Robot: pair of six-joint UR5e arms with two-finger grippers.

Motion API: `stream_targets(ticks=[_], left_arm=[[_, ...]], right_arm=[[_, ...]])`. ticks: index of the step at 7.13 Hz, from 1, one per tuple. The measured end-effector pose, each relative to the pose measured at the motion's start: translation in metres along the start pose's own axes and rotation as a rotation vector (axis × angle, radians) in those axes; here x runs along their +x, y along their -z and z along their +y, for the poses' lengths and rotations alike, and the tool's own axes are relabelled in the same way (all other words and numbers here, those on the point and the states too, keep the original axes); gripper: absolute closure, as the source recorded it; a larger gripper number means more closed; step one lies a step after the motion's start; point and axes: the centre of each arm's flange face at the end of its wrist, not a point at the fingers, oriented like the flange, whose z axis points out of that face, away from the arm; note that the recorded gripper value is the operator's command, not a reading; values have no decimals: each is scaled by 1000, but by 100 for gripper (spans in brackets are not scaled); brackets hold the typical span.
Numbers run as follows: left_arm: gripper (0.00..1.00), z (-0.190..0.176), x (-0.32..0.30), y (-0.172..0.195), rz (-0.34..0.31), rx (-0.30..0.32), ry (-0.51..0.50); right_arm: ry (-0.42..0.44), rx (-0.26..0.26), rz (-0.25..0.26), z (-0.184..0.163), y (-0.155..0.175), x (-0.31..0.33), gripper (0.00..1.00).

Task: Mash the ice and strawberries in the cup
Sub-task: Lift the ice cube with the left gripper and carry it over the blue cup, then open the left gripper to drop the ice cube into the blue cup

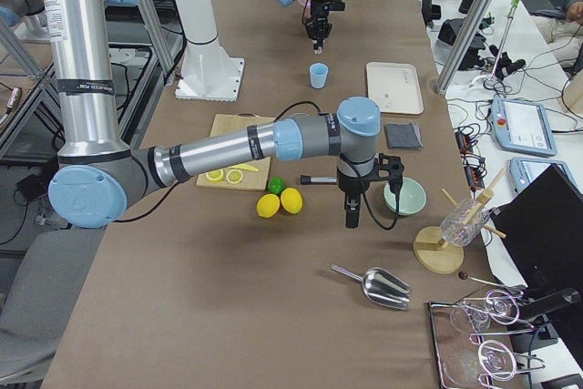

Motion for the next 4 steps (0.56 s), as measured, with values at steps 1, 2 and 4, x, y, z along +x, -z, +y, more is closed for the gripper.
stream_targets(ticks=[1, 2, 4], left_arm=[[100, -3, 3, -10, 4, 7, -4], [100, -5, 6, -18, 9, 8, -7], [100, -1, 10, -34, 12, 8, -13]], right_arm=[[2, 3, 1, 0, 1, -1, 0], [2, 4, 1, 0, 2, -1, 0], [3, 7, 3, 0, 3, -2, 0]])
